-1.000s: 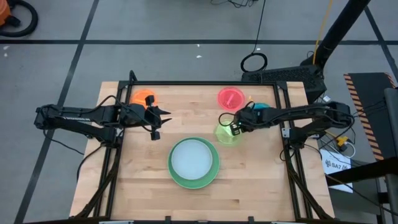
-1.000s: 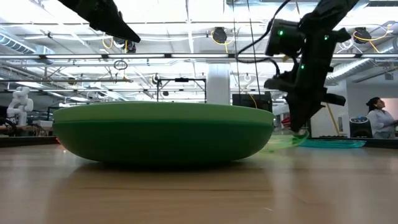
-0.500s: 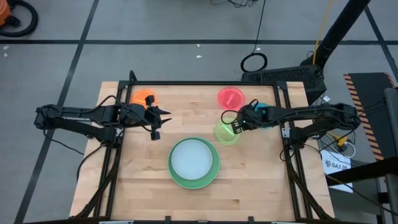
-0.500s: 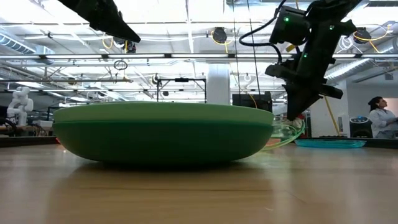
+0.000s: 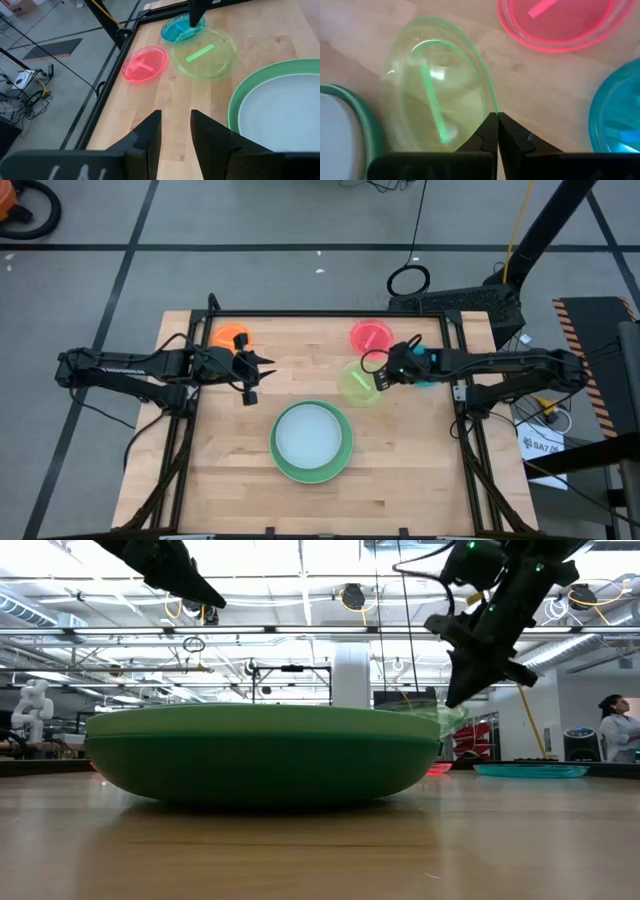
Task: Stack plastic plates
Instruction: Stack the small green plate on the large light blue plate
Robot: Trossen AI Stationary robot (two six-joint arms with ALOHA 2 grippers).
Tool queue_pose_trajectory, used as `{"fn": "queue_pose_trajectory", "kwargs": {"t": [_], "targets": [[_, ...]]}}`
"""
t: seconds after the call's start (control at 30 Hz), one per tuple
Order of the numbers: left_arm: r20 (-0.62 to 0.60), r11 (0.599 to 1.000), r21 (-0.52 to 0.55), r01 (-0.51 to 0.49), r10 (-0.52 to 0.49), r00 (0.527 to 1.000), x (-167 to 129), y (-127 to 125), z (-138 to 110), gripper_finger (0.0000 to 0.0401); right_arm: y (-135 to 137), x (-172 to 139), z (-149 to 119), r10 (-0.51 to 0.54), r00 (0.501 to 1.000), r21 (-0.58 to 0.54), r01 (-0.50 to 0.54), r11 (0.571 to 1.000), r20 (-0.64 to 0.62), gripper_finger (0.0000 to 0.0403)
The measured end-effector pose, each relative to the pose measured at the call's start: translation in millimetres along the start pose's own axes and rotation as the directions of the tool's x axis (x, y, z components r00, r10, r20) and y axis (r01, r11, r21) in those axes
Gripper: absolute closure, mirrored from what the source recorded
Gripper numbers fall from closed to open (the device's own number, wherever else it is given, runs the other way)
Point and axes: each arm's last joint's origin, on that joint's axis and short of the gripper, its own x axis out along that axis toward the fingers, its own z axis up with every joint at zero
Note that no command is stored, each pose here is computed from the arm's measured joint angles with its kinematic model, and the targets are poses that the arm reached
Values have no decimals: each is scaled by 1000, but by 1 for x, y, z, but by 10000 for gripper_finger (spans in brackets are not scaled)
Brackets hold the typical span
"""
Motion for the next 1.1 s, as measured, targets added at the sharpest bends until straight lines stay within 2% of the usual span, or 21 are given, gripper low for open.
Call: {"fn": "queue_pose_trajectory", "kwargs": {"t": [0.13, 0.27, 0.43, 0.57, 0.87, 1.1], "targets": [[1, 1000, 0, 0, 0, 1000, 0, 0, 0, 290, 2, -6, 2, 53, 998, 1, -53, 999, 17, 403], [1, 1000, 2, 0, 0, 1000, 0, 0, 0, 290, 11, -6, 5, 155, 988, -10, -155, 988, 23, 403], [2, 1000, 2, 0, 0, 1000, 0, 0, 0, 290, 30, -1, 6, 308, 951, -45, -306, 951, 37, 403], [3, 1000, 2, -1, 1, 1000, 0, 0, 0, 290, 44, 9, 3, 379, 925, -63, -376, 925, 38, 403], [11, 1000, 4, -2, 2, 1000, 0, 0, 1, 290, 64, 43, -8, 450, 893, -61, -451, 890, -31, 403], [16, 1000, 5, -3, 3, 1000, 0, 0, 2, 290, 73, 58, -9, 447, 892, -56, -451, 891, -72, 403]]}}
